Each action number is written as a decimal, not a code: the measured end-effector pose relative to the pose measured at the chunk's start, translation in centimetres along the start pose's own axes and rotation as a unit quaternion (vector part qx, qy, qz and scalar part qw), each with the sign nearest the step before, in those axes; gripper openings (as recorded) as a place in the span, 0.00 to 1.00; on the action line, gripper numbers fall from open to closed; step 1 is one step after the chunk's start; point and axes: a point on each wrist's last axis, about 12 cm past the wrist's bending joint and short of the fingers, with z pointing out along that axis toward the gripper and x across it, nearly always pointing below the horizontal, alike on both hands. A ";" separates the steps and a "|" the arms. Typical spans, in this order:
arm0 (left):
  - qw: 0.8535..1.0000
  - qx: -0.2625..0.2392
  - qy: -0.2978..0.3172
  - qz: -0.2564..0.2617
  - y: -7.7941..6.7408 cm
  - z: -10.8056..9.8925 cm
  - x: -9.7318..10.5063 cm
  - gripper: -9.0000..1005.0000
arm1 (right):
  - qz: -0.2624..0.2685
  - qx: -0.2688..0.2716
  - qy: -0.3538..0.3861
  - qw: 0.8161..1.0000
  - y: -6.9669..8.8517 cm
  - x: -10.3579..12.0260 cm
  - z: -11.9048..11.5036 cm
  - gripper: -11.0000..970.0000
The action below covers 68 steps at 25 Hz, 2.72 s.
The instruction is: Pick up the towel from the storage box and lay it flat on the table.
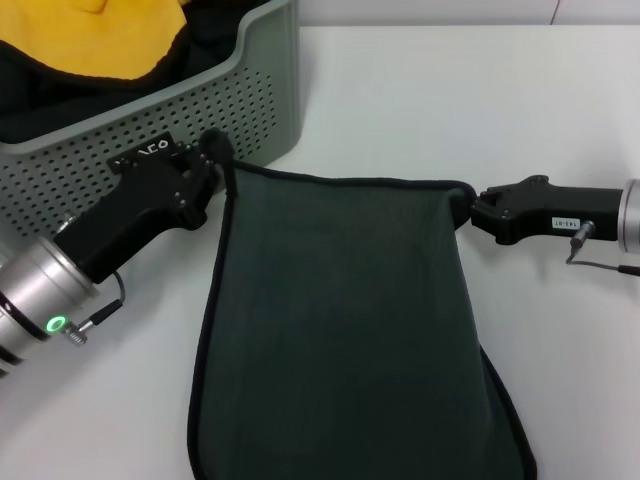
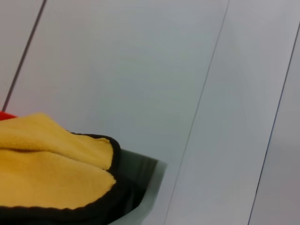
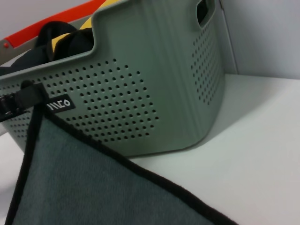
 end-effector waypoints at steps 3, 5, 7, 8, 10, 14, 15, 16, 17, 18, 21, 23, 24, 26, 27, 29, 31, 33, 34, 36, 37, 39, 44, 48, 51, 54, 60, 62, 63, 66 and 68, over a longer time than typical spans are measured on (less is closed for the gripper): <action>1.000 -0.001 0.005 0.014 -0.1 0.7 0.3 0.07 | -0.004 0.009 0.000 1.000 -0.2 -0.2 0.1 0.02; 1.000 -0.002 0.010 0.022 -0.1 1.1 0.4 0.08 | -0.005 0.015 0.000 1.000 -0.4 -0.4 0.2 0.02; 0.999 -0.002 0.017 0.033 0.0 1.6 0.5 0.08 | -0.010 0.016 0.000 1.000 -0.4 -0.7 0.4 0.03; 0.999 0.001 0.021 0.036 0.0 1.8 0.6 0.08 | -0.010 0.016 0.000 1.000 -0.4 -0.7 0.4 0.04; 0.999 0.015 0.030 0.041 -0.3 2.2 0.7 0.09 | -0.014 0.014 0.004 1.000 -0.4 -0.8 0.6 0.06; 0.999 0.009 0.025 0.036 -0.2 2.3 0.6 0.10 | -0.022 0.019 0.005 1.000 -0.4 -1.1 0.6 0.09; 0.999 0.000 0.019 0.033 -0.1 2.2 0.6 0.10 | -0.025 0.020 0.003 0.999 -0.5 -1.2 0.5 0.10; 0.999 -0.013 0.011 0.030 0.1 1.9 0.5 0.10 | -0.027 0.022 0.002 0.999 -0.5 -1.3 0.5 0.11; 0.999 -0.024 0.004 0.027 0.2 1.7 0.5 0.11 | -0.030 0.025 -0.001 0.999 -0.6 -1.5 0.4 0.12; 0.999 -0.035 -0.002 0.022 0.4 1.4 0.5 0.11 | -0.031 0.025 -0.001 0.999 -0.6 -1.5 0.3 0.12; 0.998 -0.064 -0.018 0.011 0.7 0.6 0.5 0.35 | -0.035 0.031 -0.007 0.999 -0.8 -2.1 -0.1 0.22; 0.997 -0.071 -0.019 0.009 0.7 0.0 0.6 0.43 | -0.033 0.040 -0.006 0.999 -1.1 -2.3 -0.6 0.32; 0.997 -0.072 -0.019 0.009 0.6 -0.2 0.7 0.47 | -0.033 0.047 -0.003 0.998 -1.2 -2.5 -1.0 0.36; 0.997 -0.076 -0.021 0.010 0.5 -0.8 0.8 0.55 | -0.034 0.064 0.004 0.997 -1.5 -2.5 -1.9 0.44; 0.997 -0.076 -0.023 0.009 0.5 -1.1 0.8 0.57 | -0.036 0.073 0.005 0.997 -1.5 -2.6 -2.5 0.48; 0.997 -0.074 -0.029 0.009 0.3 -1.6 0.7 0.62 | -0.042 0.086 0.000 0.995 -1.4 -2.6 -3.7 0.56; 0.997 -0.064 -0.036 0.008 -0.1 -2.1 0.7 0.66 | -0.050 0.090 -0.017 0.995 -1.0 -2.6 -5.0 0.62; 0.998 -0.033 -0.051 0.020 -0.9 -2.8 0.3 0.70 | -0.069 0.074 -0.036 0.994 -0.2 -2.7 -5.9 0.66; 0.998 -0.018 -0.054 0.026 -1.2 -2.9 0.2 0.72 | -0.084 0.054 -0.044 0.994 0.3 -2.8 -6.0 0.67; 0.997 0.033 -0.059 0.043 -2.1 -3.2 -0.2 0.76 | -0.123 -0.005 -0.064 0.990 1.8 -3.1 -6.3 0.69; 0.996 0.055 -0.058 0.046 -2.5 -3.3 -0.3 0.78 | -0.153 -0.061 -0.075 0.983 3.0 -3.3 -6.5 0.69; 0.993 0.093 -0.056 0.050 -3.2 -3.4 -0.4 0.82 | -0.168 -0.093 -0.079 0.978 3.7 -3.4 -6.7 0.69; 0.969 0.238 -0.031 0.064 -4.9 -2.1 -1.2 0.86 | -0.246 -0.236 -0.089 0.936 6.6 -3.7 -7.3 0.68; 0.950 0.308 -0.005 0.055 -5.0 -0.5 -2.1 0.86 | -0.280 -0.325 -0.096 0.898 8.1 -3.9 -8.6 0.68; 0.942 0.330 0.011 0.053 -4.8 0.2 -2.5 0.86 | -0.286 -0.344 -0.115 0.887 8.3 -3.9 -9.8 0.68; 0.941 0.335 0.014 0.053 -4.8 0.5 -2.7 0.86 | -0.282 -0.337 -0.129 0.889 8.3 -3.4 -10.5 0.68; 0.941 0.335 0.019 0.050 -4.5 0.4 -2.9 0.86 | -0.273 -0.331 -0.130 0.894 8.2 -2.9 -10.7 0.68; 0.940 0.336 0.019 0.051 -4.5 0.4 -2.9 0.86 | -0.274 -0.329 -0.130 0.894 8.2 -2.9 -10.5 0.68; 0.940 0.336 0.019 0.051 -4.5 0.4 -2.9 0.86 | -0.275 -0.327 -0.131 0.895 8.1 -2.9 -10.4 0.68; 0.941 0.335 0.019 0.050 -4.5 0.3 -2.9 0.86 | -0.274 -0.321 -0.136 0.896 8.0 -2.7 -10.1 0.68; 0.942 0.332 0.019 0.050 -4.5 0.2 -2.9 0.86 | -0.270 -0.319 -0.139 0.898 7.9 -2.7 -9.9 0.68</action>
